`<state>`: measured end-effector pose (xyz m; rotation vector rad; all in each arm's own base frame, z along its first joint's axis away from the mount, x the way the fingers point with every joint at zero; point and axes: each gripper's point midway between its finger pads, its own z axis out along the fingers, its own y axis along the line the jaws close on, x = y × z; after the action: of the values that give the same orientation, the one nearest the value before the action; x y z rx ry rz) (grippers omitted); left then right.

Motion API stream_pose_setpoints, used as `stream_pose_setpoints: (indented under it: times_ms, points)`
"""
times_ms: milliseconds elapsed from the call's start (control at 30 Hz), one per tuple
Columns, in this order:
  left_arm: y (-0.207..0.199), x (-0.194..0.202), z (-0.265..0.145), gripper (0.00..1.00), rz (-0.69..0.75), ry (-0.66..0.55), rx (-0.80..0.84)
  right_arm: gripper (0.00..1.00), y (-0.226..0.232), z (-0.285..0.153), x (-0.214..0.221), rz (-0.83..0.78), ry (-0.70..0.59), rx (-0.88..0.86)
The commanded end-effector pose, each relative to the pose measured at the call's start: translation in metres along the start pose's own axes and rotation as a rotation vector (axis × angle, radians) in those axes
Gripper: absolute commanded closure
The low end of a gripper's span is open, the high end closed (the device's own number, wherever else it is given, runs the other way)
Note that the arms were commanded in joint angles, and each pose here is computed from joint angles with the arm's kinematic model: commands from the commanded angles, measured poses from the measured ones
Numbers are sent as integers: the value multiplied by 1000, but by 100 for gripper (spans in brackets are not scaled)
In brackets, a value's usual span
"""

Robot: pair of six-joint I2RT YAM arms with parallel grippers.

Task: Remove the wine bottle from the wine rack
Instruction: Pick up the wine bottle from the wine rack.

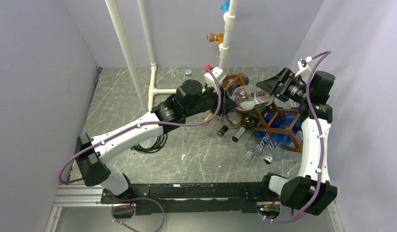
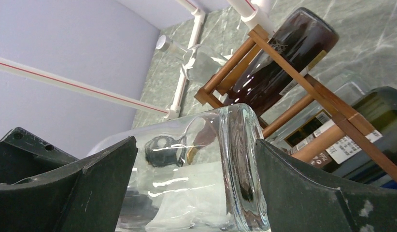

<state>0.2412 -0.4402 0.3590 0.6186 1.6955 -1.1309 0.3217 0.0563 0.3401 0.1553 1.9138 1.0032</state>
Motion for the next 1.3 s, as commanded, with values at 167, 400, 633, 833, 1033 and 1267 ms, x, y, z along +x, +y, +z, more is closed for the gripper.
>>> stream_pose_setpoints:
  times_ms: [167,400,633,833,1033,1267]
  points:
    - [-62,-41,-13,100,39,-155,238,7,93,-10,43,61,244,-377]
    - [-57,-38,-21,100,42,-144,215,8,97,1,48,67,272,-394]
    - [-50,-27,-32,100,30,-132,187,8,100,11,55,76,305,-407]
    - [-45,-24,-39,100,29,-123,165,8,106,19,60,94,334,-433]
    - [-42,-20,-46,100,13,-126,147,8,112,30,77,104,395,-458]
    - [-35,-16,-58,100,-6,-139,115,8,124,40,97,80,464,-490]
